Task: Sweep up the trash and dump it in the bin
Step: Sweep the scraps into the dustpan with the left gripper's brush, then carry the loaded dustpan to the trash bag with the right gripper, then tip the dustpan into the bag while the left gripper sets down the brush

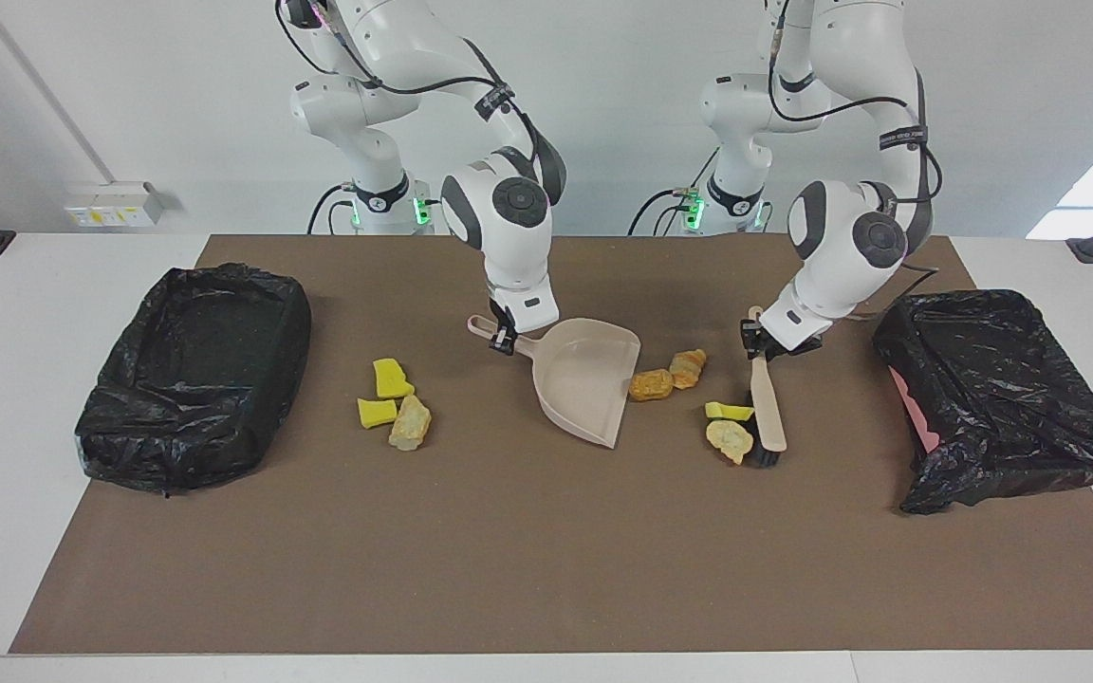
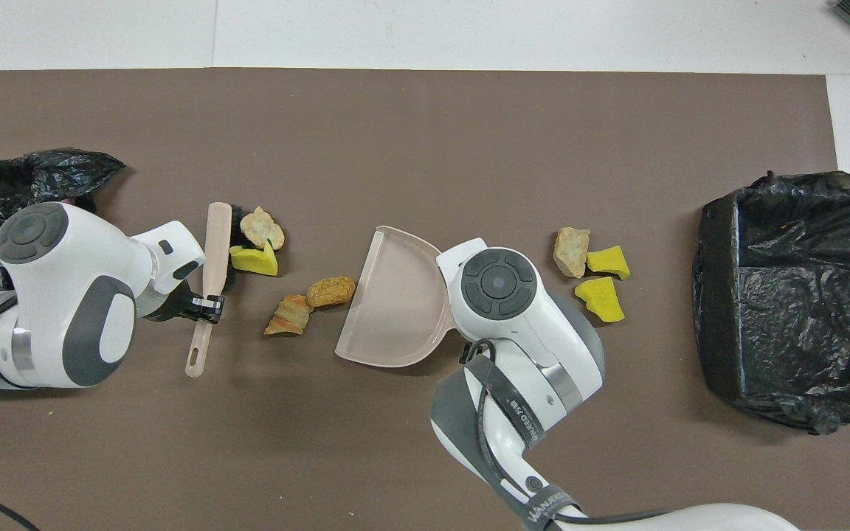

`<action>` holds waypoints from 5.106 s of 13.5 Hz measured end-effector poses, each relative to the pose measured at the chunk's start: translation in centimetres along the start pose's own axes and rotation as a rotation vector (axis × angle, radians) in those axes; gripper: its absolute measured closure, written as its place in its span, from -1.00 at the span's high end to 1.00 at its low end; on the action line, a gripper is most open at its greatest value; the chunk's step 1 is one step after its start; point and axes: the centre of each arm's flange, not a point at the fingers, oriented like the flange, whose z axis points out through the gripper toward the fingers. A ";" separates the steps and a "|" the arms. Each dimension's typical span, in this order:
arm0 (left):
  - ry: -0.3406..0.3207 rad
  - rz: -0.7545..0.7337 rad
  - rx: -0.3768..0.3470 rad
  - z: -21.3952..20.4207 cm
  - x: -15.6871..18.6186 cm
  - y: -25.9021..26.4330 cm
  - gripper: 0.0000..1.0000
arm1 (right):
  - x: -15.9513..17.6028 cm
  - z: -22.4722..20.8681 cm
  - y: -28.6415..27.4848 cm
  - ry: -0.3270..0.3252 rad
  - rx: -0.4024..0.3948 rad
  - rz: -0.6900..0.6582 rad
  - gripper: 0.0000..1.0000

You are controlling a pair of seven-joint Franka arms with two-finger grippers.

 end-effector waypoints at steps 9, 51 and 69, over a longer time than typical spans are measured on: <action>-0.057 -0.028 -0.183 0.9 -2.6 15.3 -0.48 | 0.1 -0.1 -0.2 0.001 -0.002 0.020 -0.36; -0.113 -0.272 -0.022 -0.6 -11.7 20.9 -0.48 | -18.0 -15.9 7.1 -0.009 -0.034 0.291 -0.36; -0.008 -0.301 -0.078 1.9 -11.5 22.3 0.79 | -52.9 -15.4 16.2 -0.625 -0.112 -0.097 -0.36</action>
